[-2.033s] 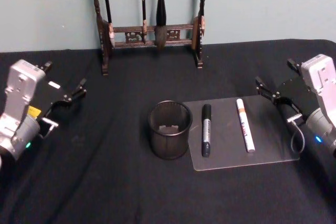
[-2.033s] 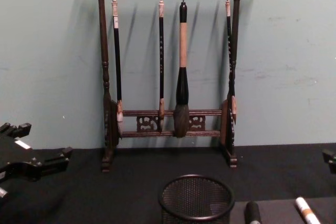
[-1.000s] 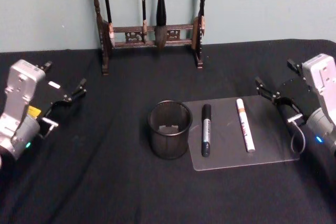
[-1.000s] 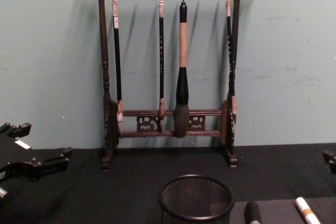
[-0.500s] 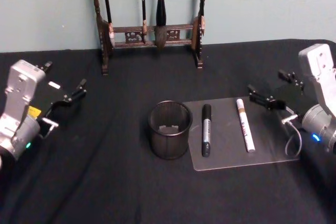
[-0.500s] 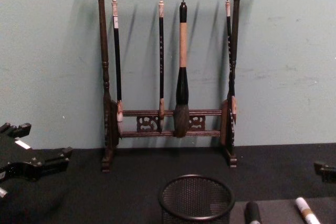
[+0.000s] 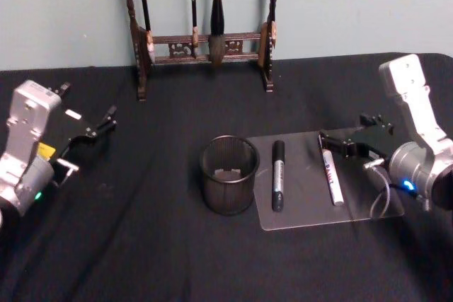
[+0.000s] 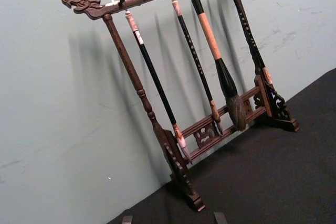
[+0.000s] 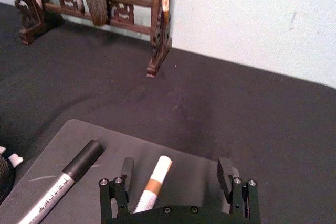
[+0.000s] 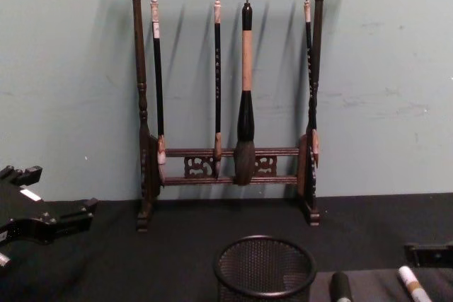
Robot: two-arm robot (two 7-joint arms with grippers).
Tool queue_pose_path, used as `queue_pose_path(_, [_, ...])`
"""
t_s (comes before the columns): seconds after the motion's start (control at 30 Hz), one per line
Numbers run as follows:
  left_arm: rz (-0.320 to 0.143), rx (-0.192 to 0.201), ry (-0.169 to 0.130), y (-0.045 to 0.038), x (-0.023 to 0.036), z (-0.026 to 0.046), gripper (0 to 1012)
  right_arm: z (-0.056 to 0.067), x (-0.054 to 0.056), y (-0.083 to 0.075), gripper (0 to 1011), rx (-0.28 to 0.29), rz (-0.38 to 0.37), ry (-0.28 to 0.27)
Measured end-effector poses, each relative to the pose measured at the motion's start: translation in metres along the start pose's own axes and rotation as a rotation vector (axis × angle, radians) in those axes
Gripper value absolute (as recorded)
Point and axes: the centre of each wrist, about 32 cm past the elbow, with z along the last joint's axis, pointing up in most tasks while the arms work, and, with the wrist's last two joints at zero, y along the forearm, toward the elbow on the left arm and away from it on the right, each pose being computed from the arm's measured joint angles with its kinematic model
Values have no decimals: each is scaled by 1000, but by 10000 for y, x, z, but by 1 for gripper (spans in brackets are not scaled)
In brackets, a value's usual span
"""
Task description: Pick up the water-based marker from the table and place it into the pen holder.
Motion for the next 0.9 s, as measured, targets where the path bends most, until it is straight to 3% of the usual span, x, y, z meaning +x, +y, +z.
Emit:
queue_pose_path(0.33, [0,0,0,0,0,0,1001,46,-139,94,1002,-67,-7,11])
queue_pose_path(0.9, [0,0,0,0,0,0,1001,3,-199,178,1002,-112,4,36])
